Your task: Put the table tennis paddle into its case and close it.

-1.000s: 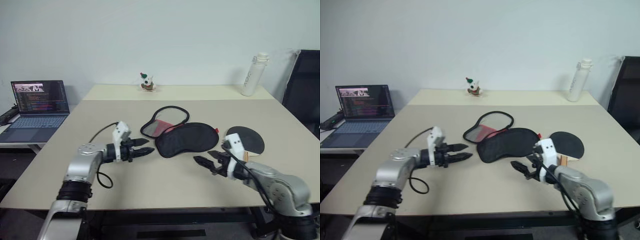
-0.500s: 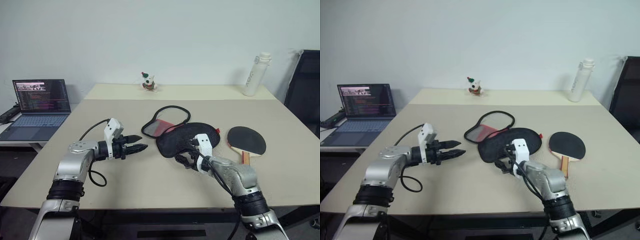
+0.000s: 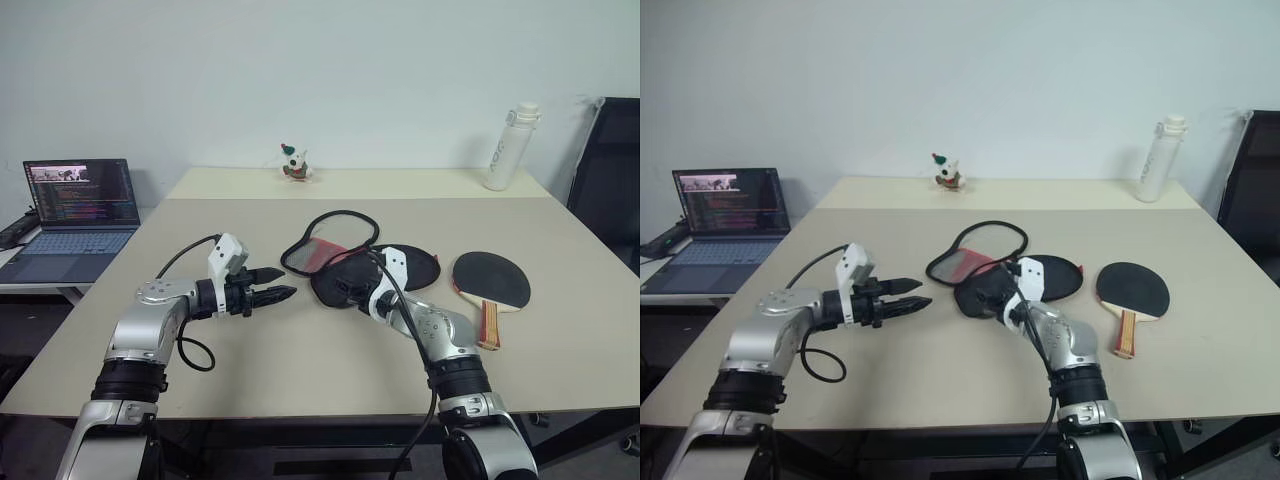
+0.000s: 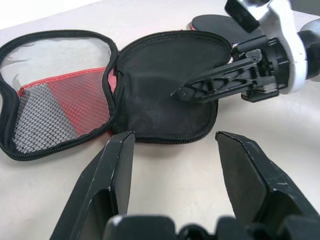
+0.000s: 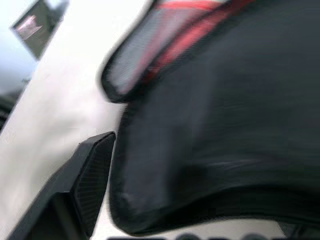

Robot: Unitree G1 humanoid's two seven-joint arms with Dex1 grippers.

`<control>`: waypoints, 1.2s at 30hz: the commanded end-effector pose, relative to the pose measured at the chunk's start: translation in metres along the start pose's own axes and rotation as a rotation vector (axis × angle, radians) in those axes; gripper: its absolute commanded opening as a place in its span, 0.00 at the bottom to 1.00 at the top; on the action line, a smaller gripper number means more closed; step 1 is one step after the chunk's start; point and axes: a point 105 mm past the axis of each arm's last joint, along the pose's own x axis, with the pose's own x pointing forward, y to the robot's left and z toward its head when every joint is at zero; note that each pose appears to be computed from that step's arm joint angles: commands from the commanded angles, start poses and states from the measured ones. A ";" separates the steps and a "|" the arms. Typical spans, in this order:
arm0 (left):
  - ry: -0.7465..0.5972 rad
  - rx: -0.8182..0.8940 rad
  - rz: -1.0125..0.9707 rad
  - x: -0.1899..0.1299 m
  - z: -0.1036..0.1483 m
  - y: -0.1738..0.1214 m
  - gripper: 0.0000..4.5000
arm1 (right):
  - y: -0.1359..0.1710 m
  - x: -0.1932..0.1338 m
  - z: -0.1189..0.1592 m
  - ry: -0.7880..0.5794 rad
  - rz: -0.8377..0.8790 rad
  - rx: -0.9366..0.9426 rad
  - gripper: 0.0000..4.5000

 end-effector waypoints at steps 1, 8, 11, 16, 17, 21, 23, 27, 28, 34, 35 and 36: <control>-0.010 0.053 -0.005 -0.003 0.011 -0.003 0.63 | 0.012 -0.003 -0.001 0.023 0.067 0.014 0.72; -0.020 0.055 -0.033 -0.001 0.014 -0.013 0.63 | 0.029 -0.021 -0.010 0.092 0.215 -0.002 0.18; -0.027 0.057 -0.041 0.001 0.015 -0.015 0.63 | 0.028 -0.028 -0.009 0.091 0.230 0.004 0.00; -0.032 0.056 -0.047 0.005 0.015 -0.016 0.63 | 0.027 -0.029 -0.006 0.067 0.220 0.019 0.00; -0.032 0.055 -0.051 0.005 0.015 -0.017 0.63 | 0.029 -0.029 -0.006 0.068 0.226 0.017 0.00; -0.031 0.054 -0.068 0.007 0.014 -0.019 0.63 | 0.041 -0.044 -0.023 0.171 0.339 -0.058 0.00; -0.029 0.053 -0.073 0.007 0.014 -0.020 0.63 | 0.043 -0.055 -0.031 0.228 0.389 -0.097 0.00; -0.022 0.054 -0.083 0.007 0.012 -0.022 0.63 | 0.022 -0.086 -0.040 0.356 0.435 -0.230 0.00; -0.019 0.055 -0.085 0.008 0.011 -0.023 0.63 | 0.013 -0.092 -0.038 0.380 0.427 -0.264 0.00; -0.015 0.059 -0.095 0.011 0.009 -0.025 0.63 | -0.043 -0.103 -0.009 0.439 0.291 -0.477 0.00; -0.015 0.060 -0.097 0.011 0.009 -0.026 0.63 | -0.051 -0.104 -0.003 0.447 0.273 -0.514 0.00; -0.015 0.061 -0.099 0.012 0.009 -0.026 0.63 | -0.057 -0.104 0.003 0.455 0.261 -0.540 0.00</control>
